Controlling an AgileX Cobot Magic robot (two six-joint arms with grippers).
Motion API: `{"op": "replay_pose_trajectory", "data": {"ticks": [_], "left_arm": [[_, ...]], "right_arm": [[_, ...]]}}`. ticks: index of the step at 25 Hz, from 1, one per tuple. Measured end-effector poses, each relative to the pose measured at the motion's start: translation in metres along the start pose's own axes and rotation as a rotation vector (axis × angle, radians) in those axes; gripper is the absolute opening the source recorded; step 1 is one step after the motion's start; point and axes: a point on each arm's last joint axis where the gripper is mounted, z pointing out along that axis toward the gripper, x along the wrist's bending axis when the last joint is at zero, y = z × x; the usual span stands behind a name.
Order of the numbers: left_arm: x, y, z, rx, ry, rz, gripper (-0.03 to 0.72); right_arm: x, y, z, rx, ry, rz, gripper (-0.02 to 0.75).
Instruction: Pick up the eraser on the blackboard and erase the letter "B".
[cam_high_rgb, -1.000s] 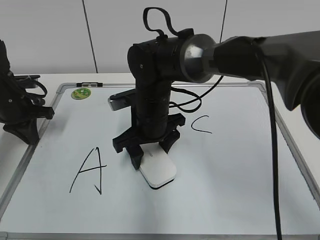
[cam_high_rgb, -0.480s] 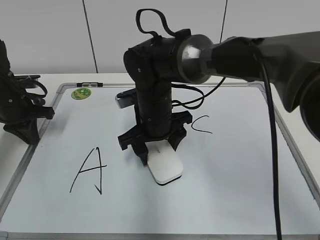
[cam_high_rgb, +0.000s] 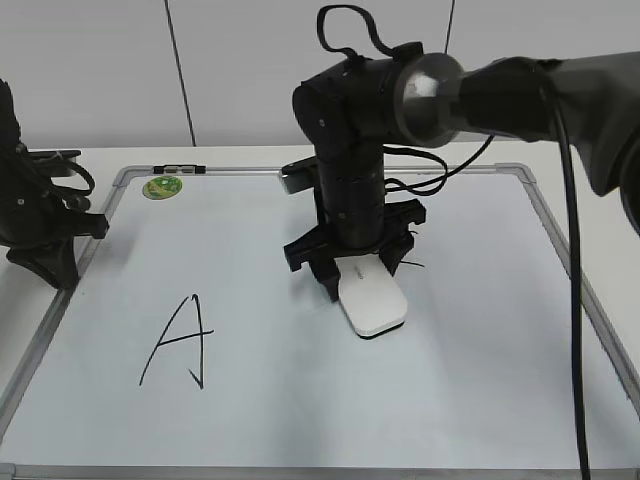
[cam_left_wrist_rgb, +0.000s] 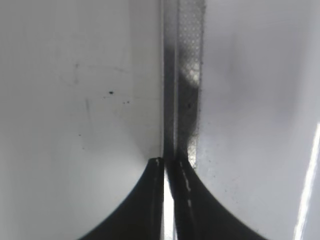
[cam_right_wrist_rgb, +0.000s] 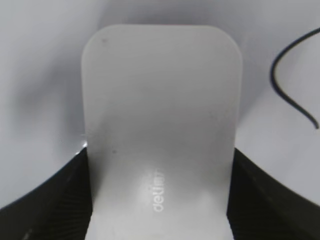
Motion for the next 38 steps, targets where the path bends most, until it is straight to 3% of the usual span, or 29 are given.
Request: {"op": "replay_pose_trajectory", "data": {"ticks": [10, 16, 21, 30, 38], "left_arm": [[0.000, 0.000, 0.000, 0.002, 0.002, 0.001, 0.022], [0.000, 0.000, 0.000, 0.002, 0.002, 0.001, 0.022], [0.000, 0.000, 0.000, 0.002, 0.002, 0.001, 0.022], [0.000, 0.000, 0.000, 0.002, 0.002, 0.001, 0.022], [0.000, 0.000, 0.000, 0.002, 0.002, 0.002, 0.022]], "right_arm": [[-0.020, 0.001, -0.015, -0.031, -0.040, 0.021, 0.525], [-0.055, -0.002, -0.064, -0.134, -0.043, 0.075, 0.525], [-0.088, -0.018, -0.073, -0.109, -0.047, 0.122, 0.525], [-0.150, -0.071, -0.062, 0.007, 0.042, 0.267, 0.525], [-0.187, -0.089, -0.044, 0.030, 0.132, 0.332, 0.525]]}}
